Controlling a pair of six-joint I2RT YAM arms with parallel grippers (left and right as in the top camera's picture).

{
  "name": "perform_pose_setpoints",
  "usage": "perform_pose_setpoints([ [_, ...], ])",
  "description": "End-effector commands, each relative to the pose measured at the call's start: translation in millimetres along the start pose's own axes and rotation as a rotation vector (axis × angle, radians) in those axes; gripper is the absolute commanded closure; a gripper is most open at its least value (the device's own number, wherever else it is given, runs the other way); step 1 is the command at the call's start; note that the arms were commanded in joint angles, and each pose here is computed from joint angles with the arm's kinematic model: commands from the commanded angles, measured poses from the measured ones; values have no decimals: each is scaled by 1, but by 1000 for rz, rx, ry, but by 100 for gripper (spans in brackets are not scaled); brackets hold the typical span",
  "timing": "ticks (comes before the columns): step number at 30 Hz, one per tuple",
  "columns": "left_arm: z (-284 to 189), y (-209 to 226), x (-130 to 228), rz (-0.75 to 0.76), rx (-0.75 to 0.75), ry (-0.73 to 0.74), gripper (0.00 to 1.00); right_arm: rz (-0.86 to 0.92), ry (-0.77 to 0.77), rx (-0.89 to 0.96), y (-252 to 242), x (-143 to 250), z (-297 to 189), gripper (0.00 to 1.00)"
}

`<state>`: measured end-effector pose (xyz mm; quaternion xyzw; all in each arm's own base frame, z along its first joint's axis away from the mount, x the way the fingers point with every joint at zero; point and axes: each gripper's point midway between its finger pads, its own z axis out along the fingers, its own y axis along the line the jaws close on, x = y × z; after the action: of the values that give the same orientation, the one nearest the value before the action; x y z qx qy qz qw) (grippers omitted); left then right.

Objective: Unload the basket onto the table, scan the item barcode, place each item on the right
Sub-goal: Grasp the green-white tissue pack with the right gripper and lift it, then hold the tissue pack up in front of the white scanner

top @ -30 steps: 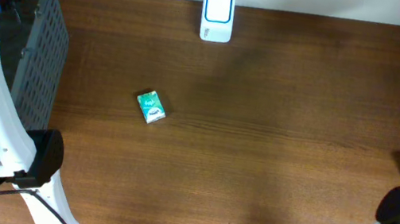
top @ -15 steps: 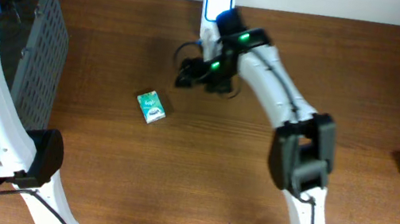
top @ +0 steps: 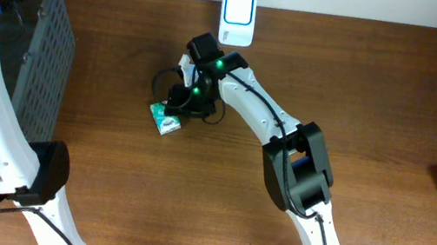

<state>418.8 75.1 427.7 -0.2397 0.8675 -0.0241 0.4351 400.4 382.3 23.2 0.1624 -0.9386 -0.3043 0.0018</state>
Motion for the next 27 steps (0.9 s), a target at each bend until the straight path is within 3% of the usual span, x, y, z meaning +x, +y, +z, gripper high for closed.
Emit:
perform_pose_setpoints([
  [1, -8, 3, -3, 11, -5, -20, 1, 14, 30, 57, 1, 13, 22, 59],
  [4, -8, 3, -3, 11, -5, -20, 1, 16, 24, 66, 0, 12, 22, 78],
  [5, -8, 3, -3, 11, -5, -20, 1, 16, 19, 70, -1, 11, 22, 96],
  [9, -8, 3, -3, 11, -5, -20, 1, 11, -89, 273, -28, -13, -10, 96],
  [14, -8, 3, -3, 11, -5, -20, 1, -45, -450, 1000, -73, -72, -178, 96],
  [18, -8, 3, -3, 11, -5, -20, 1, -93, -505, 1406, -97, -75, -239, 96],
  [22, -8, 3, -3, 11, -5, -20, 1, -96, -458, 1391, -102, -69, -234, 96],
  [27, -8, 3, -3, 11, -5, -20, 1, -58, -120, 1087, -122, -19, -188, 96],
])
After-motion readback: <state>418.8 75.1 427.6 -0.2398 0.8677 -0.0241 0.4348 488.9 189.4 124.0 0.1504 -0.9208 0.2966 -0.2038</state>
